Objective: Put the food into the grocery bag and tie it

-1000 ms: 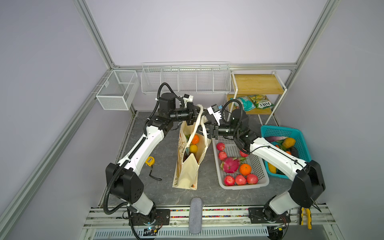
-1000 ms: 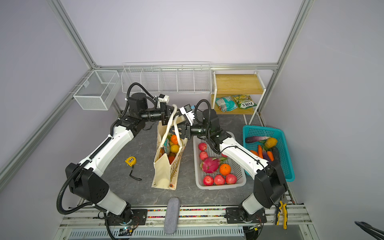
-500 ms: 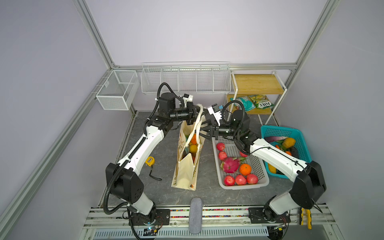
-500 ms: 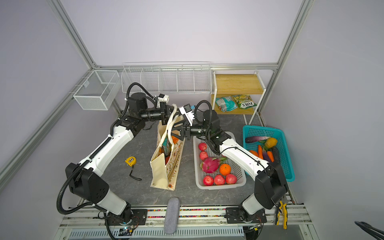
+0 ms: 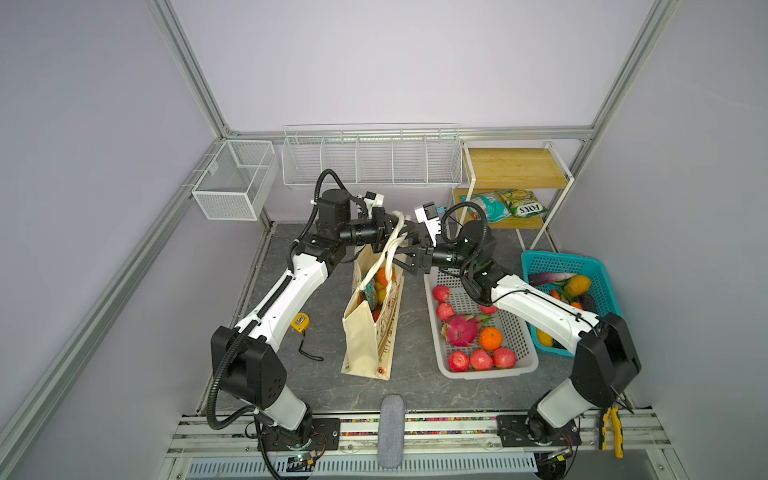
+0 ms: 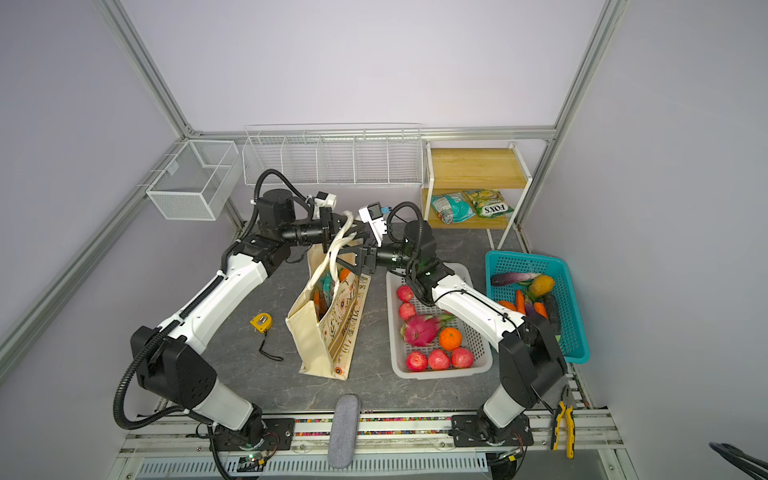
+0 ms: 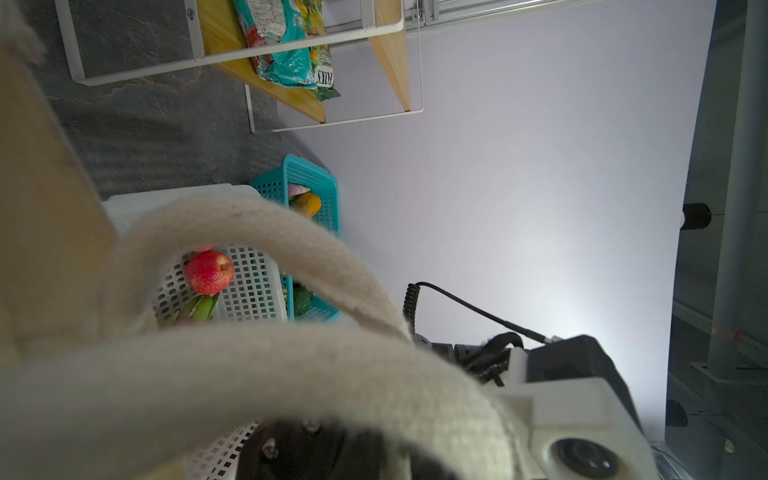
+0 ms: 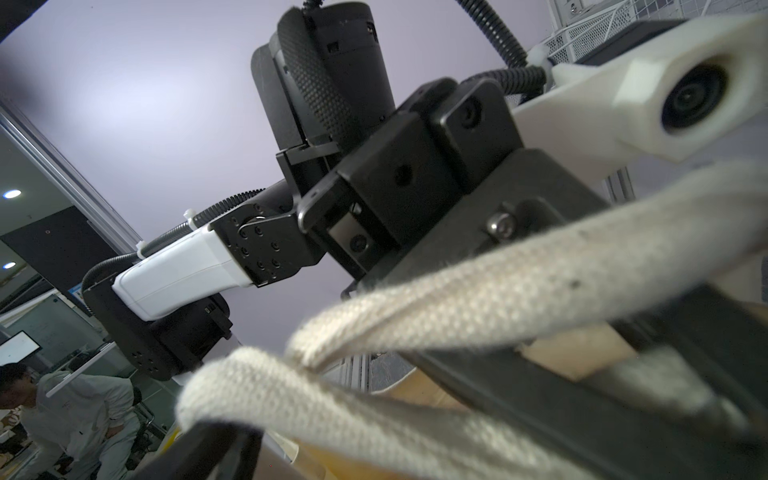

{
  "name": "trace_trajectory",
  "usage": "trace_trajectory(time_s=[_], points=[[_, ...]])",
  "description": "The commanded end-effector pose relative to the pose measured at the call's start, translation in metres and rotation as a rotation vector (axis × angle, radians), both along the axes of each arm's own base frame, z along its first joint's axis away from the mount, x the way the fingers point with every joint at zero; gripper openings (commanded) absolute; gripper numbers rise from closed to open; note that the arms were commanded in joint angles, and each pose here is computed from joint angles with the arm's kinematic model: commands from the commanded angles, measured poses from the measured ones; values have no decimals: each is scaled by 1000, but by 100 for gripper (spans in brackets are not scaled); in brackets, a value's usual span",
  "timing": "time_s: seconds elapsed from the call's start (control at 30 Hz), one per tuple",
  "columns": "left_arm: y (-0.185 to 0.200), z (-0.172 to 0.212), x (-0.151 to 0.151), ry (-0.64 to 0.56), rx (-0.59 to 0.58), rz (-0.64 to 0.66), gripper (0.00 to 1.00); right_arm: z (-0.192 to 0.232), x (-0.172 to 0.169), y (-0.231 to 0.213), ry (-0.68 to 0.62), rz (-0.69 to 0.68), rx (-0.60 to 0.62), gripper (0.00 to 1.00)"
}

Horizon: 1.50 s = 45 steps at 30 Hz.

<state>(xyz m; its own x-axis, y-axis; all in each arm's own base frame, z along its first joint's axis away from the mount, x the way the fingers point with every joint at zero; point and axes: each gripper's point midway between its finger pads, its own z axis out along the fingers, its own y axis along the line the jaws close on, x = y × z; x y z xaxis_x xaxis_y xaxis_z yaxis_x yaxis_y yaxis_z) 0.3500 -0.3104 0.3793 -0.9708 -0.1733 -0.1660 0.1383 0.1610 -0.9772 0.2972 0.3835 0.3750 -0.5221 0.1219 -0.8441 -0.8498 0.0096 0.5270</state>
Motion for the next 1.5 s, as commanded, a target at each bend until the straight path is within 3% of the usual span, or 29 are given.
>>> trace_trajectory(time_s=[0.0, 0.23, 0.4, 0.6, 0.8, 1.17, 1.3, 1.47], points=[[4, -14, 2, 14, 42, 34, 0, 54, -2, -4, -86, -13, 159, 94], [15, -25, 2, -30, 130, 85, 0, 57, 8, -2, -32, -35, 181, 100], [24, -28, 1, -69, 197, 116, 0, 53, 13, 2, 32, -36, 150, 94], [30, -23, 0, -106, 223, 140, 0, 40, 11, 1, 82, -40, 96, 96], [31, -9, -5, -135, 204, 139, 0, 25, 9, 6, 68, -34, 65, 94], [29, 33, -18, -179, 40, 126, 0, 53, 3, 12, 23, 54, 238, 78], [34, 29, -20, -195, 39, 138, 0, 48, -2, 17, 45, 94, 230, 71], [42, 28, -19, -218, 35, 165, 0, 24, -7, 25, 74, 129, 179, 70]])
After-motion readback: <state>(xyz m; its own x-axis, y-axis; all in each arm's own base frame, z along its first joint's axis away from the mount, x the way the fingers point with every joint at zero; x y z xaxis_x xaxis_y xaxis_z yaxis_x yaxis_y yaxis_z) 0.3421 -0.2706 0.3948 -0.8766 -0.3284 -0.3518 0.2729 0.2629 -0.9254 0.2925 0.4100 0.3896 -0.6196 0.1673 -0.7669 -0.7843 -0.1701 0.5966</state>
